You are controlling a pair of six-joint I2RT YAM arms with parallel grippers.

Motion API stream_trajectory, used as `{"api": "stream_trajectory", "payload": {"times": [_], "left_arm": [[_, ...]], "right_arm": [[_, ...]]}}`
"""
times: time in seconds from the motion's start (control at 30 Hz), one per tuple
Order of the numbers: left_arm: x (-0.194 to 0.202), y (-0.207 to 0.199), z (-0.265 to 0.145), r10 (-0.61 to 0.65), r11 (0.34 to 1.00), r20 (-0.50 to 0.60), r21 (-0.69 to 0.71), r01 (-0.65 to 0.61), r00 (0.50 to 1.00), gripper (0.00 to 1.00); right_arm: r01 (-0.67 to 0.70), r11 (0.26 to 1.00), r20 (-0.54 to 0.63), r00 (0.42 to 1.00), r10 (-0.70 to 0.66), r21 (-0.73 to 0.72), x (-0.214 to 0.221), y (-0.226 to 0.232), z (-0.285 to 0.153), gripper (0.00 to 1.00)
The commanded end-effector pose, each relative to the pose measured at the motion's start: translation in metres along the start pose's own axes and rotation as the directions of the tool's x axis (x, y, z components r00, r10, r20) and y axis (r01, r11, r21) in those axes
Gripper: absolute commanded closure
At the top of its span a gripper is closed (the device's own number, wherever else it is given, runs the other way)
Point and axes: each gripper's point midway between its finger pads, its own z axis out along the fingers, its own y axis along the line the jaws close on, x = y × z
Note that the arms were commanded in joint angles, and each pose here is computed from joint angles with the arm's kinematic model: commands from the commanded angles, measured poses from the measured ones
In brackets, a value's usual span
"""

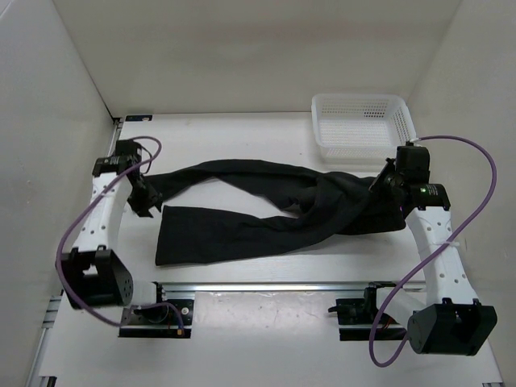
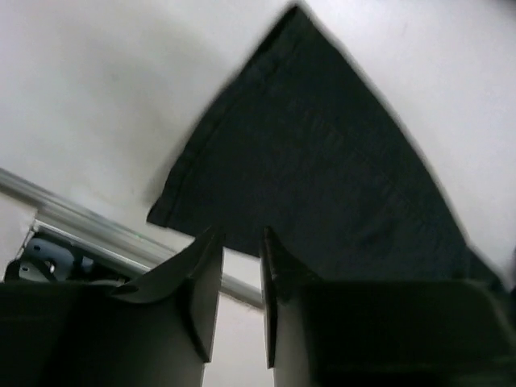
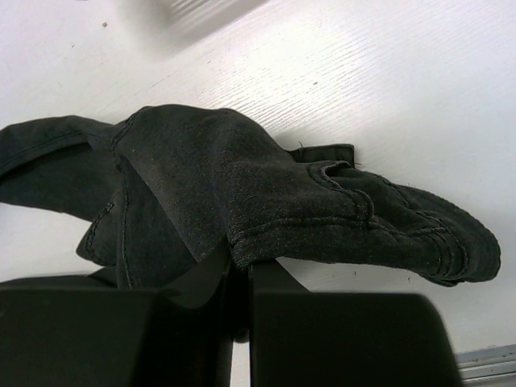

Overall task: Fold and stack the trousers
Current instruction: Flatten the trousers out

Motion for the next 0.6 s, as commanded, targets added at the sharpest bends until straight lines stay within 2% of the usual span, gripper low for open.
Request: {"api": "stream_trajectory", "payload": {"times": [0.0,0.03,0.1,0.2,0.23,0.27,0.4,0.5,0.53,0.57], "left_arm": [[0.023,-0.014,-0.010,-0.020,0.987,-0.012,0.161,0.021,1.000,0.59],[0.042,-0.021,-0.002,-0.018,0.982,-0.077,0.184,0.032,0.997,0.50],[0.052,-0.028,0.007,-0.020,0.977,-0.110,0.207,0.042,0.994,0.43],[0.081,-0.034,0.022,-0.023,0.978,-0.198,0.200,0.063,0.980,0.23],[0.087,-0.035,0.023,-0.025,0.979,-0.209,0.195,0.067,0.978,0.16],[0.093,-0.037,0.022,-0.021,0.980,-0.202,0.189,0.060,0.979,0.00],[0.094,-0.030,0.018,-0.007,0.990,-0.139,0.140,0.026,0.990,0.00],[0.092,-0.023,0.026,-0.010,0.994,-0.113,0.108,0.022,0.994,0.07],[0.092,-0.025,0.032,-0.009,0.995,-0.126,0.095,0.021,0.992,0.14],[0.093,-0.028,0.034,-0.007,0.994,-0.143,0.106,0.022,0.990,0.16]], "right_arm": [[0.001,1.000,0.046,0.999,0.000,-0.009,-0.009,0.000,-0.005,1.00],[0.001,1.000,0.046,0.999,0.000,-0.009,-0.009,0.000,-0.005,1.00],[0.001,1.000,0.046,0.999,0.000,-0.009,-0.009,0.000,-0.005,1.00],[0.003,1.000,0.053,0.999,-0.003,0.005,-0.011,-0.004,-0.005,1.00],[0.003,1.000,0.063,0.998,-0.003,0.000,-0.015,-0.002,-0.007,1.00],[0.003,1.000,0.063,0.998,-0.003,0.000,-0.015,-0.002,-0.007,1.00],[0.005,0.999,0.024,1.000,-0.004,-0.031,-0.009,0.004,-0.003,1.00],[-0.004,1.000,0.002,1.000,0.004,-0.031,-0.003,0.004,0.001,1.00],[-0.004,1.000,0.002,1.000,0.004,-0.031,-0.003,0.004,0.001,1.00],[-0.004,1.000,0.002,1.000,0.004,-0.031,-0.003,0.004,0.001,1.00]]}}
